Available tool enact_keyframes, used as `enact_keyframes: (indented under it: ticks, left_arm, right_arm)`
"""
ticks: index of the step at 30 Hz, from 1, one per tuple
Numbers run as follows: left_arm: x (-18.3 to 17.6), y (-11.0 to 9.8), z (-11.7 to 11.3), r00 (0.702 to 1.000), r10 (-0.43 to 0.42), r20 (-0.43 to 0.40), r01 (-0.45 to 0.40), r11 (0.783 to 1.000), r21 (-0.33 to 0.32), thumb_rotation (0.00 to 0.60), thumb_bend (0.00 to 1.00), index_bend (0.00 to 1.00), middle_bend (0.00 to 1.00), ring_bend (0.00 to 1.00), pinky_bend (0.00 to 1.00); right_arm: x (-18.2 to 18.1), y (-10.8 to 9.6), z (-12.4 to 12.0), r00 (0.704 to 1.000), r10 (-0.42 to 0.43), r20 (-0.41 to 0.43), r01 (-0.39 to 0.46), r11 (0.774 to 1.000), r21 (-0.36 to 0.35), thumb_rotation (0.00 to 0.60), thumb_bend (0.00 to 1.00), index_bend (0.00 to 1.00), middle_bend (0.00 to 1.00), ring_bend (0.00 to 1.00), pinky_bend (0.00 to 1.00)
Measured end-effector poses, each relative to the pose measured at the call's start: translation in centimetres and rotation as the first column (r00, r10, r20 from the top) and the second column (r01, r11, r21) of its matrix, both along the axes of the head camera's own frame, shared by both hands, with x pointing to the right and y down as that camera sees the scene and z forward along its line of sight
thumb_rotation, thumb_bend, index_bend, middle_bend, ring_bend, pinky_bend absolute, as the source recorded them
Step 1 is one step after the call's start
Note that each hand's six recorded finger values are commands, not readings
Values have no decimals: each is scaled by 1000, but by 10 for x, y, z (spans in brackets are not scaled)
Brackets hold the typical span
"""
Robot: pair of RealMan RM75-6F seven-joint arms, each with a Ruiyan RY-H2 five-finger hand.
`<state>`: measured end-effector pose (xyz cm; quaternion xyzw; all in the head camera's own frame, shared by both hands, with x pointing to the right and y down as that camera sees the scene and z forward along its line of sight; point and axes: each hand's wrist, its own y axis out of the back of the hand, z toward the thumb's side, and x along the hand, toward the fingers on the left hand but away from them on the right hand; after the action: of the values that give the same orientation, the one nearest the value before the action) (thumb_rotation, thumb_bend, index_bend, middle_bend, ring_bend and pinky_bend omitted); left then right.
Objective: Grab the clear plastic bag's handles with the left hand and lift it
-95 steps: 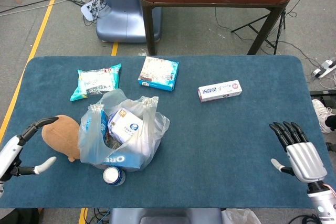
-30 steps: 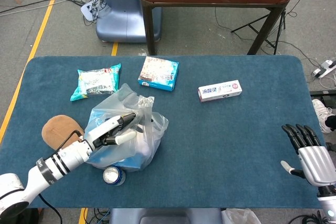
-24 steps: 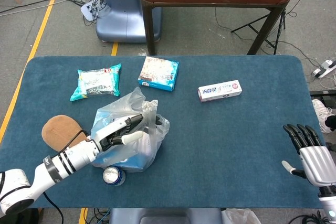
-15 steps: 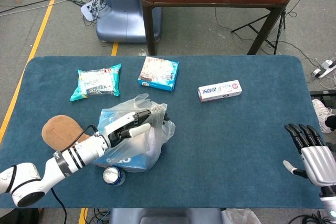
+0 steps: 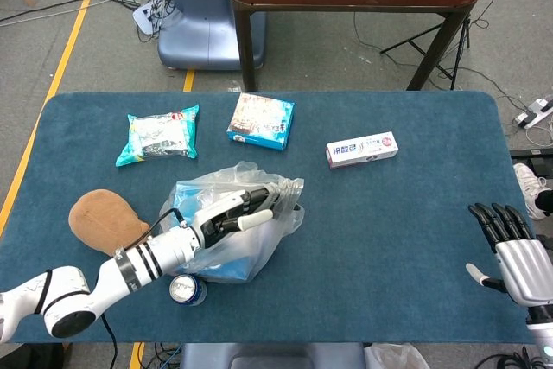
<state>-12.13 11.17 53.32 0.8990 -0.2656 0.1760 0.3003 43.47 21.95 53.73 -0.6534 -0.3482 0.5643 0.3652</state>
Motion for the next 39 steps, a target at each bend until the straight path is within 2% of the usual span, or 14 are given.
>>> enact_keyframes:
  ticks: [5,11,15,18,25,29,35,39]
  left_arm:
    - [10,9,4,999,35,16,-35,999,-35,323,205,191,225,147,135]
    - [27,15,4,999,48,-6,-48,996,-74,316,200,196,236,152,135]
    - [35,14,4,999,34,-19,-36,993,-111,290,197,272,281,179,135]
    - [38,14,5,999,35,-18,-37,990,-134,248,188,345,303,191,135]
    - [37,15,2,998,60,-5,-60,985,-159,240,175,377,382,279,152]
    - [32,12,1,998,62,12,-59,986,-158,230,174,384,422,334,284]
    - [23,5,-2,998,54,35,-48,987,-155,227,173,432,534,475,561]
    - [20,2,-4,998,51,45,-45,989,-138,238,173,439,550,517,707]
  right_arm:
    - [-2,-1,0,1000,-3,1,3,1000,0,600,189,0,93,0,50]
    - [-2,-1,-1,1000,-3,0,3,1000,2,600,189,0,93,0,51]
    - [0,-1,-2,1000,4,-5,-4,1000,4,600,189,0,93,0,50]
    - [1,-1,-2,1000,6,-5,-6,1000,5,600,189,0,93,0,50]
    - [0,-2,-2,1000,3,-1,-3,1000,6,600,189,0,94,0,50]
    - [-1,-2,-2,1000,1,-2,-1,1000,8,600,189,0,94,0,50]
    - [-2,-3,-2,1000,-1,-2,1,1000,10,600,189,0,94,0,50]
    - [-3,-4,-2,1000,-4,1,4,1000,11,600,189,0,94,0,50]
